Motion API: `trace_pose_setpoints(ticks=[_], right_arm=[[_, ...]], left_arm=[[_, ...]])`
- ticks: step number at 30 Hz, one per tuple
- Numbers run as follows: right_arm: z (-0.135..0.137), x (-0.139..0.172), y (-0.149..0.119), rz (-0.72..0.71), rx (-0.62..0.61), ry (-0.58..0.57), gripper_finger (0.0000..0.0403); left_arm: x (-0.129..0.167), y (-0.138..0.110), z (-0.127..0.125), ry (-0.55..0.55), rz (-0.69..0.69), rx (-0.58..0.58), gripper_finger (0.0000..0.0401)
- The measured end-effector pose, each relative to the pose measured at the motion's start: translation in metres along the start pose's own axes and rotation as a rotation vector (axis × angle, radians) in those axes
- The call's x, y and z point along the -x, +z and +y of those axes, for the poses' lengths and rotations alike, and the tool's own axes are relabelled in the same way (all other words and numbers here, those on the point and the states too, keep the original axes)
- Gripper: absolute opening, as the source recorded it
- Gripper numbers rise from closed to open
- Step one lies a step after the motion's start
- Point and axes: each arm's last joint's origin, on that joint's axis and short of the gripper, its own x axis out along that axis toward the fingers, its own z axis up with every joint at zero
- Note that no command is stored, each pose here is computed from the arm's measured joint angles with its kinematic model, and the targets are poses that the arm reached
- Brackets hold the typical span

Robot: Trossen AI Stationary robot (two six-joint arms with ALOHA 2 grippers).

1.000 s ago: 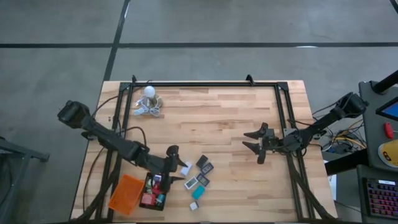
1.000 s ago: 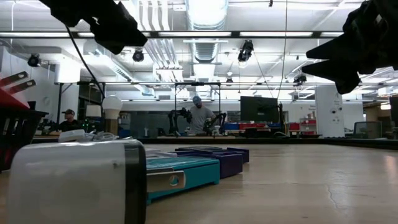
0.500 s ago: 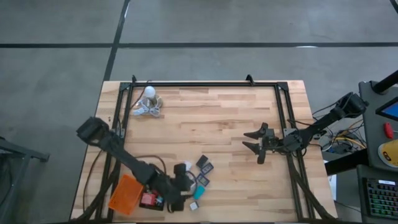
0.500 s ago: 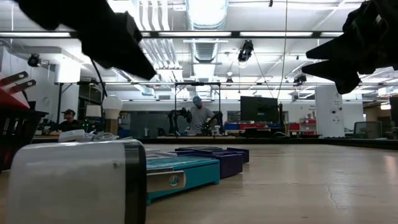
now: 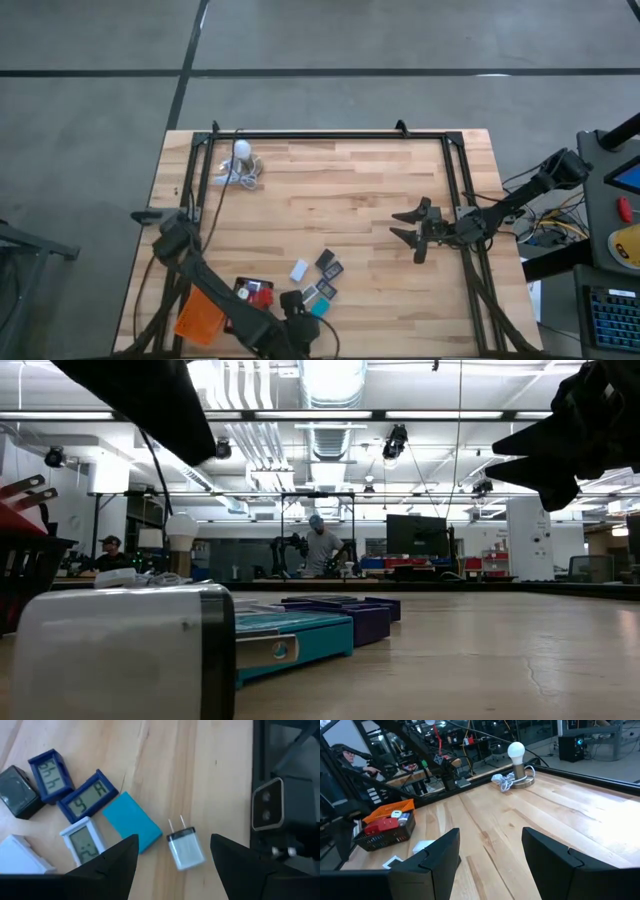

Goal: Pick & Place Office items
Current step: Put the white charger adapter into the black basket

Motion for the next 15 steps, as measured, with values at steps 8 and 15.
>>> trace_pose_setpoints(ticks=[8,15], right_arm=[[0.0,0.0,0.0,0.0,0.0,0.0,0.021],[0.0,0.0,0.0,0.0,0.0,0.0,0.021]], left_arm=[[-0.011,-0.001,-0.007,0.021,0.047,0.097,0.0253],[-0.024,-0.016,-0.003,0.031,0.106,0.127,0.0253]])
